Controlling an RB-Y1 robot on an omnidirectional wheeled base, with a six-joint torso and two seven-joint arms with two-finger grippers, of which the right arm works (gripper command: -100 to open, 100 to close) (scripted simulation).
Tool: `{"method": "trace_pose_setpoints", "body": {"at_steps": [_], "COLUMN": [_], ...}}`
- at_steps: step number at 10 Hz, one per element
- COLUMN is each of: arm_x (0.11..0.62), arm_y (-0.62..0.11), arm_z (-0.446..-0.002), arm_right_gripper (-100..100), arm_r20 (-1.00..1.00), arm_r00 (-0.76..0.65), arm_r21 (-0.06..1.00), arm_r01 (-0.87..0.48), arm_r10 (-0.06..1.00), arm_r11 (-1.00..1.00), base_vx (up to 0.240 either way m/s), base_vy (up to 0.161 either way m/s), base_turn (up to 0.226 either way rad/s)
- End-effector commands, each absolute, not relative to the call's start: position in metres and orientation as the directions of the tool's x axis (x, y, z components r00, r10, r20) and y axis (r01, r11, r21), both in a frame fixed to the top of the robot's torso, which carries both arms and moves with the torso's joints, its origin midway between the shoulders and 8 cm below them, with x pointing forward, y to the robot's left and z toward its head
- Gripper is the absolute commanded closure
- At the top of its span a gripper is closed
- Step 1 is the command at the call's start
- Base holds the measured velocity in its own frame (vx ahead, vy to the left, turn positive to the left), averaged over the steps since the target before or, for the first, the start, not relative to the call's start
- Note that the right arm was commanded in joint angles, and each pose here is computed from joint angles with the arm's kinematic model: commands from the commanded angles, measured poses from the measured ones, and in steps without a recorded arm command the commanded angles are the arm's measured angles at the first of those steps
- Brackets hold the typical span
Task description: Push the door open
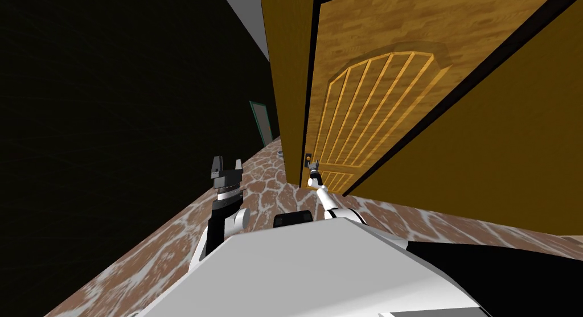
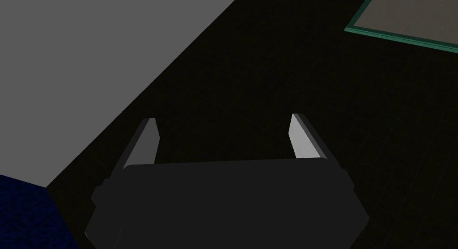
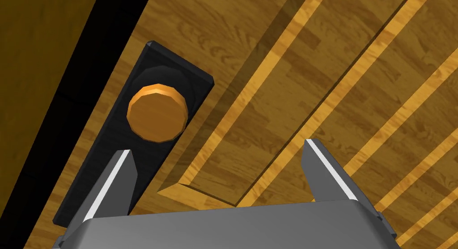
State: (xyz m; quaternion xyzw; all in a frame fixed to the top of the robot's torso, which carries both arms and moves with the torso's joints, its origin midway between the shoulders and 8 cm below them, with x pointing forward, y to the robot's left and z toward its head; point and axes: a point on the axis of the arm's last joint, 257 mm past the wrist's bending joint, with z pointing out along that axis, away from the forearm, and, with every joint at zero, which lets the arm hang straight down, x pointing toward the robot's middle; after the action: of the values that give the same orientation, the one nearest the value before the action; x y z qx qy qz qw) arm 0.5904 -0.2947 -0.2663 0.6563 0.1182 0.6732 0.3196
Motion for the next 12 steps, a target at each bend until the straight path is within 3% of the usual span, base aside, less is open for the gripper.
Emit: {"method": "trace_pose_setpoints", "body": {"at_steps": [1, 2, 12], "arm_x": [0.59, 0.59, 0.588], "arm_y": [-0.294, -0.295, -0.284], "arm_z": [-0.27, -0.27, -0.295], "arm_right_gripper": [-100, -100, -100], "arm_r20": [0.862, 0.865, 1.0], "arm_r00": [0.057, 0.058, 0.002], "arm_r21": [0.498, 0.492, 0.017], "arm_r01": [-0.286, -0.289, -0.342], "arm_r10": [0.504, 0.498, 0.017], "arm_r11": [-0.819, -0.821, -0.94], "base_vx": [-0.051, -0.038, -0.046], "base_vy": [-0.006, -0.009, -0.007], "base_turn": [0.053, 0.041, 0.065]}}
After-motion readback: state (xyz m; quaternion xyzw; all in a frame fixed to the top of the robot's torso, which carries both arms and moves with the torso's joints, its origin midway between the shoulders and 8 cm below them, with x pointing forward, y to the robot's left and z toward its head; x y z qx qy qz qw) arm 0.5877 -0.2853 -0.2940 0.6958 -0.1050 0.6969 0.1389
